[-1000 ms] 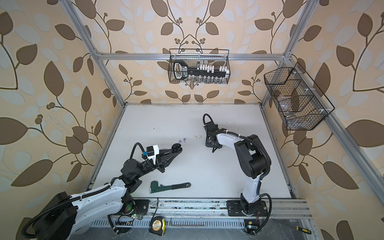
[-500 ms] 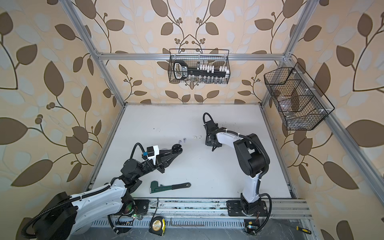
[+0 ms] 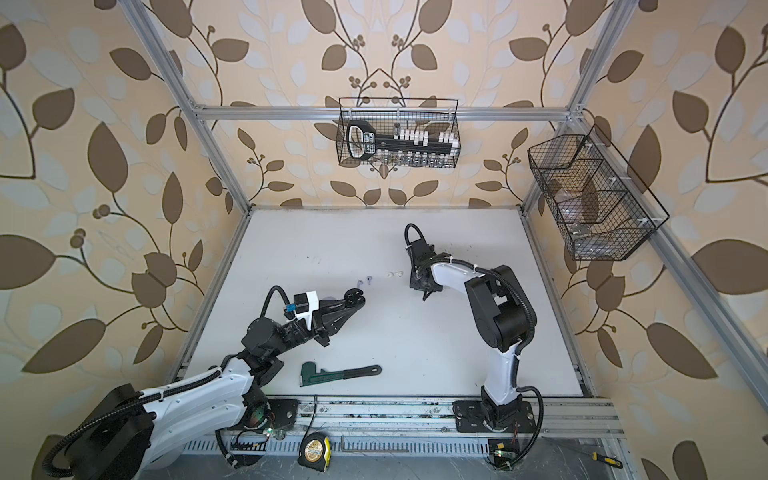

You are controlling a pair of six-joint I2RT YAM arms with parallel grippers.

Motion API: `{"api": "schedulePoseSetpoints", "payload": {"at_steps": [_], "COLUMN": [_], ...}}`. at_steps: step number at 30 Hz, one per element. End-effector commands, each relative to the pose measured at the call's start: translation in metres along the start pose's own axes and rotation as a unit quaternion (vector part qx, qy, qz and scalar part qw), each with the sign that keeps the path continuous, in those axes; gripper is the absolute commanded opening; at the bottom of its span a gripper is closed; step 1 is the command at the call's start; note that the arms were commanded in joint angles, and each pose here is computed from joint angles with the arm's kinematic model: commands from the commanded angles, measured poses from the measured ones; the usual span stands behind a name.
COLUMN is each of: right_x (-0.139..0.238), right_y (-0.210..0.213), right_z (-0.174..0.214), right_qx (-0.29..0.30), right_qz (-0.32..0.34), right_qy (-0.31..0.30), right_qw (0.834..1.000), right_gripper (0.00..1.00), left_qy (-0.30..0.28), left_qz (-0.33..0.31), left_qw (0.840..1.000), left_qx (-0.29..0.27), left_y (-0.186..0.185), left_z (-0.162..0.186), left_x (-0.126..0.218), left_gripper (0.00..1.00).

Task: Insert the wireless bluetooth earbuds into the charging case
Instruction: 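Close the right gripper on the black earbud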

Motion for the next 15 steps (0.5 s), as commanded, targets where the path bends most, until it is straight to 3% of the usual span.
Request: {"api": "schedulePoseSetpoints", "payload": {"at_steps": [1,15], "right_x": [-0.013,-0.0056], "right_y": [0.0023,0.0064], "right_z": [0.0217,0.0249], "right_qx": [0.012,0.018], "right_qz": [0.004,0.004], "right_qy": [0.049,0.046], "right_qw": [0.999,0.999], "right_gripper": [0.27,0.28], "left_qy": [-0.028,-0.028], "left_qz": [0.023,0.019], "left_qw": [0.999,0.999], "left_qx": [-0.032,-0.032], "left_y": [-0.0087,-0.0078], "left_z": [-0.0198,-0.0199], "left_x": [-0.003,-0.0029], "left_gripper": [0.0,0.0]}}
Point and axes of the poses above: each gripper's point midway between its finger pads, its own x axis back along the fingers, its own y axis along the line the jaws close on, z = x × y, the point moved 5 cm from there along x, back along the fingers, and after that the axes turned 14 degrees about x, right-handed, at the moved point
